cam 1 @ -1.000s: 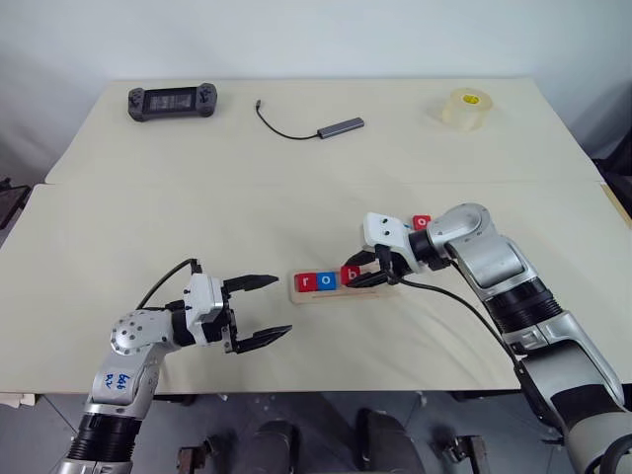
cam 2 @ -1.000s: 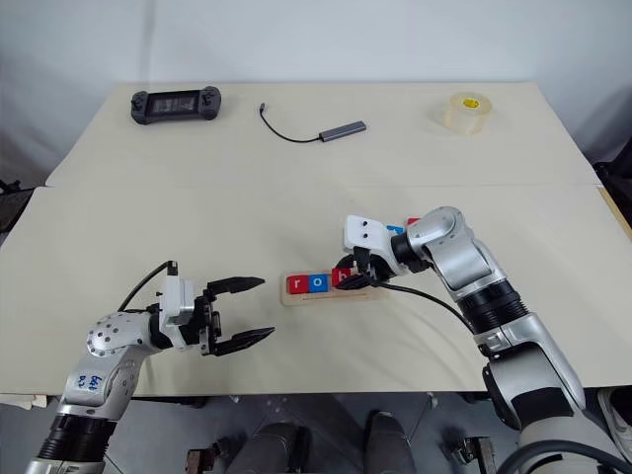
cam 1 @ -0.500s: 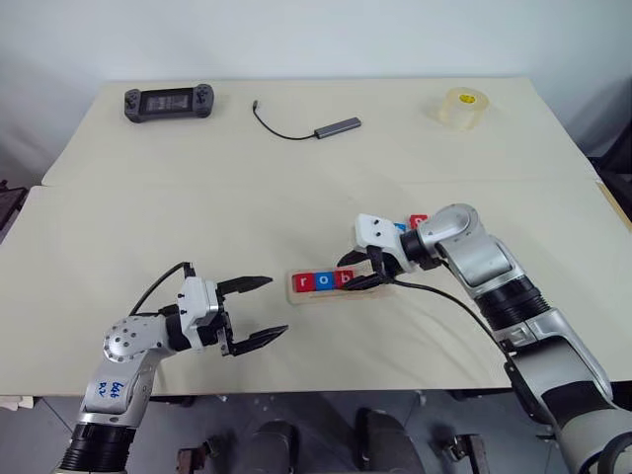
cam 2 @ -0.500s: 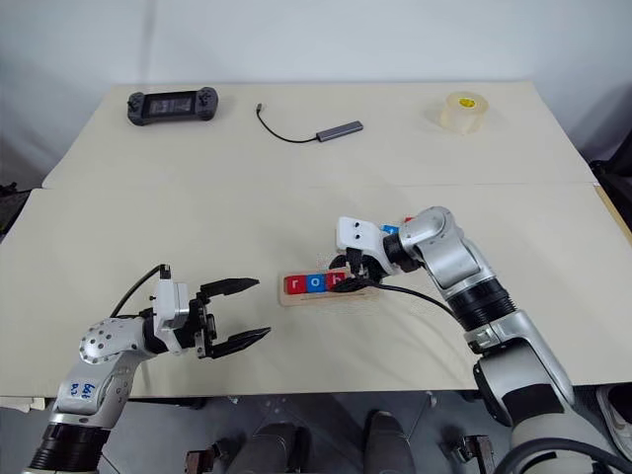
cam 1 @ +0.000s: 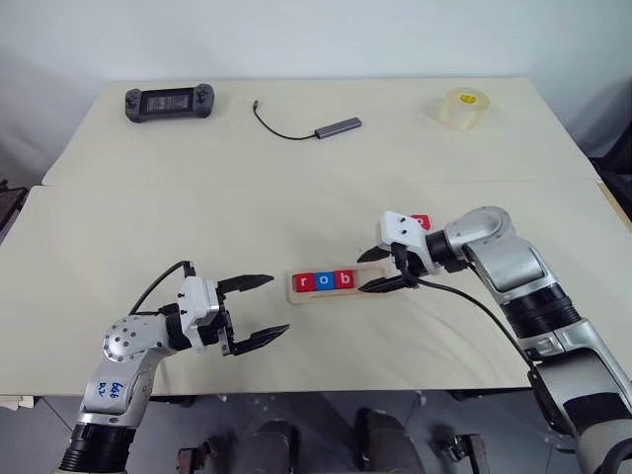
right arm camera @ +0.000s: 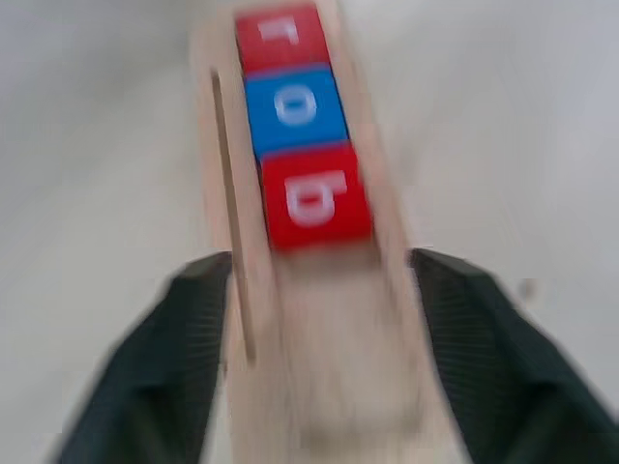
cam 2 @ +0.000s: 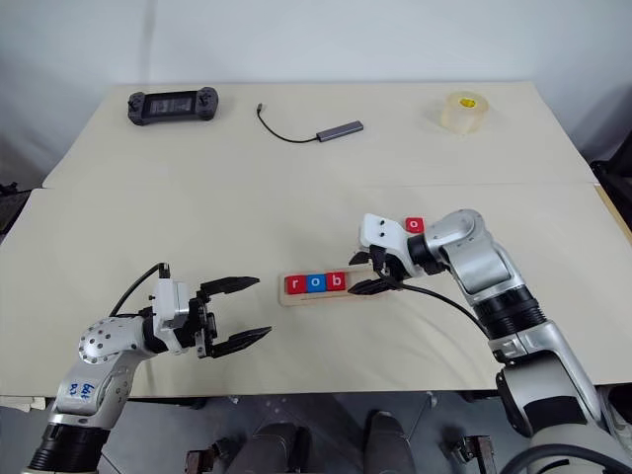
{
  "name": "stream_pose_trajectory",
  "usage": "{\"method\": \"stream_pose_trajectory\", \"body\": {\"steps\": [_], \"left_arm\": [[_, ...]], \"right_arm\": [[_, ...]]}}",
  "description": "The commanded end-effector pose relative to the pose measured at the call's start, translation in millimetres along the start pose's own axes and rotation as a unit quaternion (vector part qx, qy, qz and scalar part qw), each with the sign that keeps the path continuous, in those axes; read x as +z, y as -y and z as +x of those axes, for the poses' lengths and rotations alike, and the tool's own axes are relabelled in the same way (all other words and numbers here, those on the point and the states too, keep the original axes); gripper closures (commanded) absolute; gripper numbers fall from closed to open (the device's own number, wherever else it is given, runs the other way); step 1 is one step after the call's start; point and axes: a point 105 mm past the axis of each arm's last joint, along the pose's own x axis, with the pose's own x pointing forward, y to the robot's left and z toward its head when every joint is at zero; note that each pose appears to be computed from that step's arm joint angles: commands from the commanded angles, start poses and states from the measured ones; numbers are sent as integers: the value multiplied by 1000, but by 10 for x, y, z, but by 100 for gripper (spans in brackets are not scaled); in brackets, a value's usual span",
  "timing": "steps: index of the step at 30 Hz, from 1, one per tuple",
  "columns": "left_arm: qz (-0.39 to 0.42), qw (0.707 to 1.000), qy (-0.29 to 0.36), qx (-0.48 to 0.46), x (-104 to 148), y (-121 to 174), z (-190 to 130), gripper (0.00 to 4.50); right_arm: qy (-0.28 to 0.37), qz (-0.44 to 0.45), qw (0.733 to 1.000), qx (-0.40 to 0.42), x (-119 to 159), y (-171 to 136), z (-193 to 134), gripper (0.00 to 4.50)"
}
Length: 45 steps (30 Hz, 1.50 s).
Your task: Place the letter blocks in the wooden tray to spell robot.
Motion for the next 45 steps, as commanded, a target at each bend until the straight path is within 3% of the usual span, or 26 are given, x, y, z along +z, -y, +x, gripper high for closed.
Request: {"method": "stream_pose_trajectory", "body": {"steps": [1,2,6,11,15,22,26,32,34,40,45], "left_arm": [[17,1000,4,4,63,-11,-27,0],[17,1000,4,7,61,-15,-33,0],[11,1000,1,15,28,-20,-71,0],[3,1000,3,24,-1,-109,-70,0],[-1,1000,5,24,-15,-173,-52,0],[-5,1000,9,20,-41,-257,0,0],[-5,1000,10,18,-42,-268,10,0],[0,1000,12,17,-41,-285,34,0],[3,1000,13,16,-42,-277,45,0],[11,1000,16,24,-11,-260,53,0],[11,999,14,33,-12,-222,31,0]], "right_arm": [[34,-3,996,-79,29,141,-240,276],[47,4,993,-107,9,170,-309,306],[102,26,977,-185,-162,53,-668,306],[128,52,930,-340,-482,-182,-1119,142],[109,88,904,-404,-793,-483,-1315,5],[104,156,844,-503,-1184,-887,-1535,2],[111,169,838,-507,-1201,-932,-1496,2],[151,151,850,-483,-815,-514,-1312,2],[144,173,863,-453,-728,-310,-1236,2],[84,230,864,-440,-627,231,-1125,2],[92,266,866,-414,-429,513,-992,2]]}}
